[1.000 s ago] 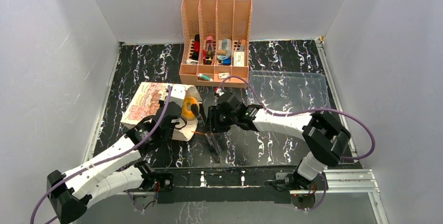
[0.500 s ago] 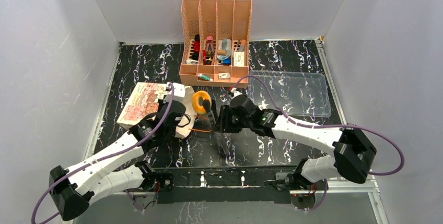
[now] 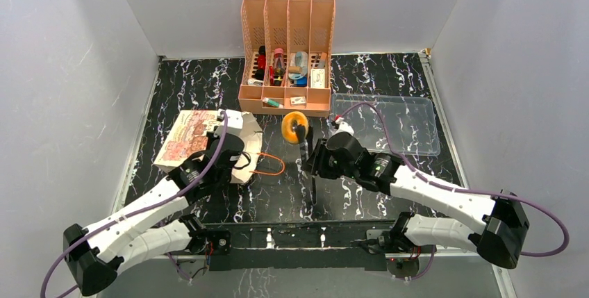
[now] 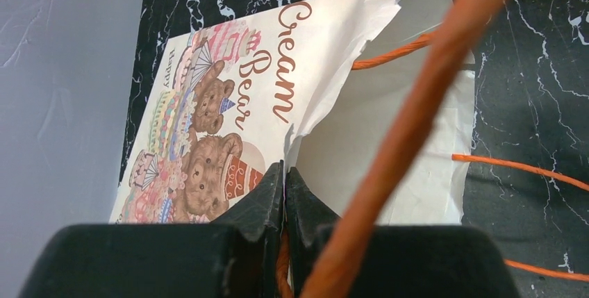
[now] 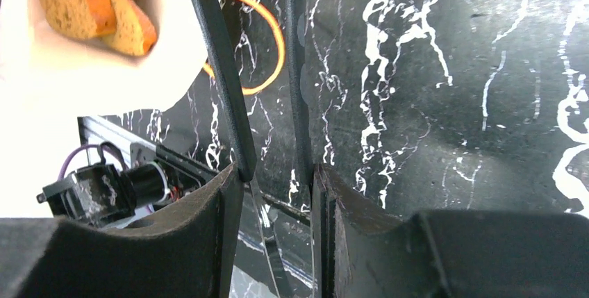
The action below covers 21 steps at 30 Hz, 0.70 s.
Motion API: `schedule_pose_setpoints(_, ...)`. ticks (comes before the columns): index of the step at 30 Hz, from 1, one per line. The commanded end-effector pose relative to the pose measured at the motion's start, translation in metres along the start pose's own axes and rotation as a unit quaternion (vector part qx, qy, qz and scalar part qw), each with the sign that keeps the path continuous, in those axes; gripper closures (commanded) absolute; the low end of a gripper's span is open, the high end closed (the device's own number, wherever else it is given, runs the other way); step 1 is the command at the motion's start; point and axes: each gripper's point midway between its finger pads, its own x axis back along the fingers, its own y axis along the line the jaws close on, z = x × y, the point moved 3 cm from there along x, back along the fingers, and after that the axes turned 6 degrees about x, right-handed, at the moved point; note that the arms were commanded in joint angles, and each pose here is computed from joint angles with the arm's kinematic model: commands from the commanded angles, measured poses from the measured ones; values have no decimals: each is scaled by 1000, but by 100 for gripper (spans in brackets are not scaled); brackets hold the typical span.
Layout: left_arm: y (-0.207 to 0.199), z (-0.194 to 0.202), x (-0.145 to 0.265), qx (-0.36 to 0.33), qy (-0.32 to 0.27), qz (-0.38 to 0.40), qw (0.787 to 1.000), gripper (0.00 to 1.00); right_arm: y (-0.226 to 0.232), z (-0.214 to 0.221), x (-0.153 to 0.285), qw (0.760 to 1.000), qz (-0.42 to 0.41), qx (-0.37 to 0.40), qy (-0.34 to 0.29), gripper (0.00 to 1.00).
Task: Take the fake bread out of the paper bag
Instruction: Place the fake bread in the container.
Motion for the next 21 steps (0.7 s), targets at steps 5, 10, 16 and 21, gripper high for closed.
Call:
schedule_pose_setpoints(5, 14, -9, 15, 16, -17, 18, 1000, 100, -20, -39, 9, 993, 52, -52, -97, 100)
schedule_pose_setpoints(10, 13, -11, 20, 21, -23, 39, 999, 100, -41, -58, 6, 987, 72, -77, -121, 100)
schedule_pose_setpoints(16, 10, -13, 21, 14, -24, 55, 998, 100, -70, -85, 3, 980, 85, -107, -146, 100)
schedule_pose_setpoints(21, 9, -15, 21, 7, -26, 61, 998, 100, -100, -100, -10, 975, 97, -134, -147, 100)
